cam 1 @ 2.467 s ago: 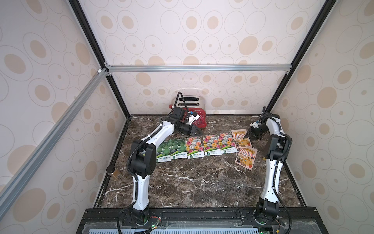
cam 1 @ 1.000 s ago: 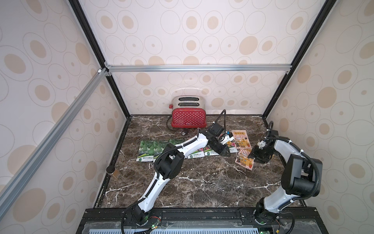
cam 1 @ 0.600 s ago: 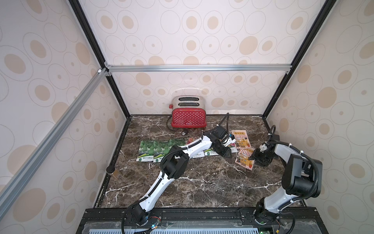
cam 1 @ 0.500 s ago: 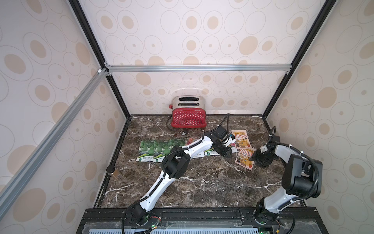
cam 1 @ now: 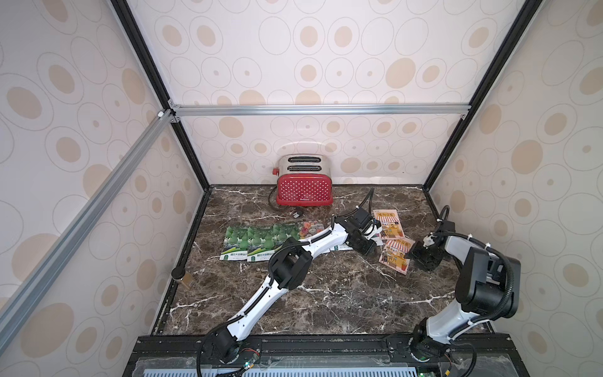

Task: Arrange the seed packets in a row
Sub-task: Pick up the seed packet from the center of the board.

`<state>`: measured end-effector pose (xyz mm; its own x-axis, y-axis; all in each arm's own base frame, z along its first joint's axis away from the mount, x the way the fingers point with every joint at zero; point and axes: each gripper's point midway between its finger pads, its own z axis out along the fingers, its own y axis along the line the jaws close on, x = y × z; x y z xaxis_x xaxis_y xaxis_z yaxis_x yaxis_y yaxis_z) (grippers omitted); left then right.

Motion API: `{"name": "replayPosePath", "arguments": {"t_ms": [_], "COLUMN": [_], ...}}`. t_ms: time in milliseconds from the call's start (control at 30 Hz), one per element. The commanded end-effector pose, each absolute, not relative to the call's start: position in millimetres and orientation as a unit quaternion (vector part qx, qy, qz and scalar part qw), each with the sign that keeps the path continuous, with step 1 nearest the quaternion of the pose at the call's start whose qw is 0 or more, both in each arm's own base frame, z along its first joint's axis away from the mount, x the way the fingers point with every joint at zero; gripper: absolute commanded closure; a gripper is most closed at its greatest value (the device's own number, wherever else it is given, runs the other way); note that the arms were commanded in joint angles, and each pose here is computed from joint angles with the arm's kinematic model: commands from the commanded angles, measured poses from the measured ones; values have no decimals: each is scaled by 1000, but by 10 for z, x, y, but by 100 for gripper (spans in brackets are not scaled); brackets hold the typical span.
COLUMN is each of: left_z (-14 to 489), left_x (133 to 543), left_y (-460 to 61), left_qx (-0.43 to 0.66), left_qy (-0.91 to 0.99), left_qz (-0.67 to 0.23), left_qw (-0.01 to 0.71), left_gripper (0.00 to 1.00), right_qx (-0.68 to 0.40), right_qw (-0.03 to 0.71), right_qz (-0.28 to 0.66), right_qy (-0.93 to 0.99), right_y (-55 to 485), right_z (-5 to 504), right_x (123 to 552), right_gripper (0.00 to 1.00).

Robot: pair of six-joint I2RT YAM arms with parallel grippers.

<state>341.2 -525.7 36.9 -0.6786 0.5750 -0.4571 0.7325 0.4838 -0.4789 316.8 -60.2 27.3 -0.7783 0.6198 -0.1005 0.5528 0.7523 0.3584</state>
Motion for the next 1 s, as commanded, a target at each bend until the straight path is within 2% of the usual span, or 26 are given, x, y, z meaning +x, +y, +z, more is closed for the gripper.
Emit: {"name": "replayPosePath", "arguments": {"t_ms": [0,300,533,967], "left_z": [403,337,212,70], "left_x": [3442,3373,3429,3500], "left_y": [-5397,-5558,-5567,-5685], "left_qx": [381,379,371,357], "left_qy": [849,849,855,855], "left_qz": [-341,-339,-331,-345], "left_qw": [136,143,148,150], "left_gripper": [61,59,59,54], "right_qx": [324,322,321,316], "right_qw": [102,101,99,96], "right_qz": [165,172,177,170], "right_qy": [926,925,925,928], "right_y": [-590,-581,-572,-580], "right_z": [202,168,140,119], "right_x": [3172,3222,3243,3248], "right_gripper": [49,49,49,51]}}
